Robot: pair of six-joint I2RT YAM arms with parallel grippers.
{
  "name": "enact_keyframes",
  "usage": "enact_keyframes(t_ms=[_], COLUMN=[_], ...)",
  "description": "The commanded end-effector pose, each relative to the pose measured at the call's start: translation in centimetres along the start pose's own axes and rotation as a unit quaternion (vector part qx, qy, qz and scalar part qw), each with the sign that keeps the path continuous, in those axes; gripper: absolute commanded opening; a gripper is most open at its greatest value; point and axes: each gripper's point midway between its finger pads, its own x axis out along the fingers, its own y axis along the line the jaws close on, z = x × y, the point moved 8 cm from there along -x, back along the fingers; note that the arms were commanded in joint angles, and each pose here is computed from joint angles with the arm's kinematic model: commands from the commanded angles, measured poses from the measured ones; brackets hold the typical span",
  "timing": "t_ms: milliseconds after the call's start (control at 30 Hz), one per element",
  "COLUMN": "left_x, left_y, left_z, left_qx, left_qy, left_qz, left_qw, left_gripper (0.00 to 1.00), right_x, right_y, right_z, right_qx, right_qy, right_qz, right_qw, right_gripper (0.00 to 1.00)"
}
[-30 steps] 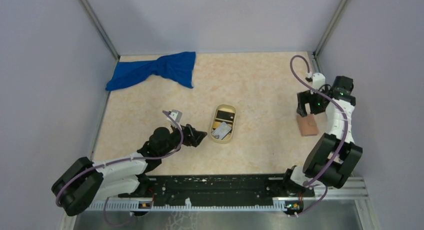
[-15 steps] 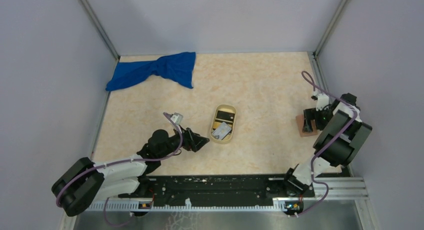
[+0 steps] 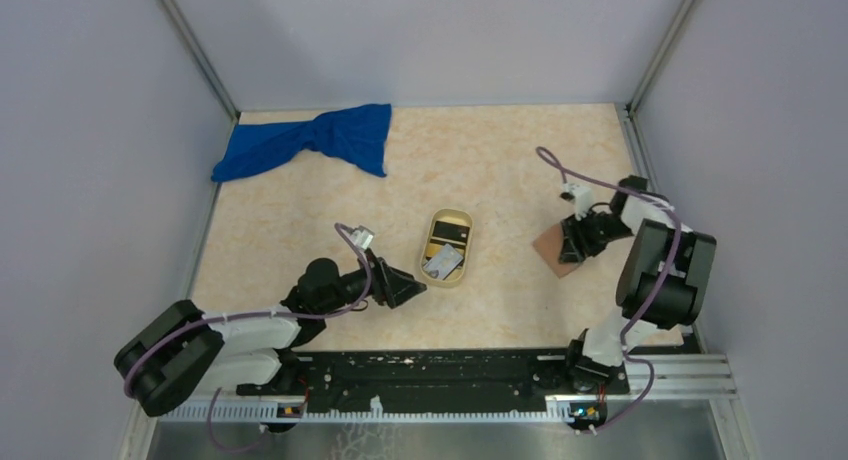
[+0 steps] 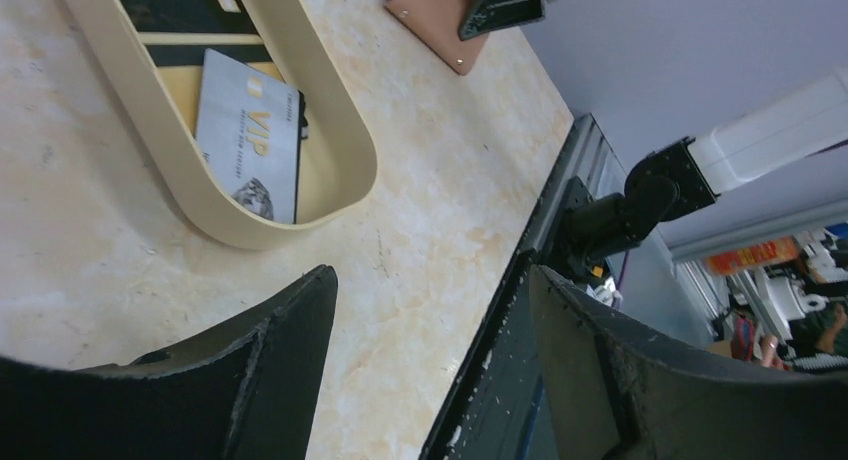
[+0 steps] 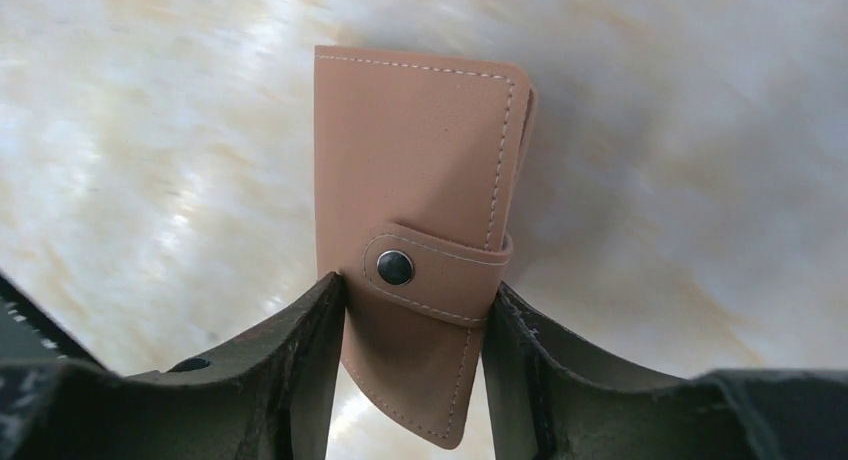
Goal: Put the credit cards into the card holder
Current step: Move the card holder to the center of the board.
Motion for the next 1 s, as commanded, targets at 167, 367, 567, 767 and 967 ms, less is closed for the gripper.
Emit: enact_keyframes(t_ms=[167, 367, 567, 767, 967], left_x=[3.8, 5.9, 6.8, 7.1, 9.4], left_y=[-4.3, -3.9, -4.3, -4.6, -3.8], left_z=[-1.1, -2.6, -3.7, -5.9, -7.1], left_qx=[0.012, 0.014, 0.008, -0.023, -0.048], left_qy=[0.014, 0.026, 0.046, 0.041, 0.025], left_qz=[-0.058, 0.035, 0.047, 0.059, 0.107], left_qw=[0.998, 0.999, 0.998, 0.997, 0.993], left_gripper=[0.67, 0.45, 0.42, 0.42, 0.44], right_x=[5.4, 7.1, 9.2, 9.3, 5.3], right_y=[11.0, 12.8, 14.9, 15.9, 14.1], right_z=[4.4, 7.6, 10.1, 9.1, 9.0], right_qx=[-0.064, -0.008, 0.077, 0.002, -0.115], right_qy=[0.036, 0.005, -0.022, 0.017, -0.009], right_qz=[0.128, 0.158, 0.221, 0.183, 0.077], right_qw=[0.989, 0.987, 0.972, 0.983, 0.990], right_gripper=[0.42, 0.36, 0.30, 0.32, 0.64])
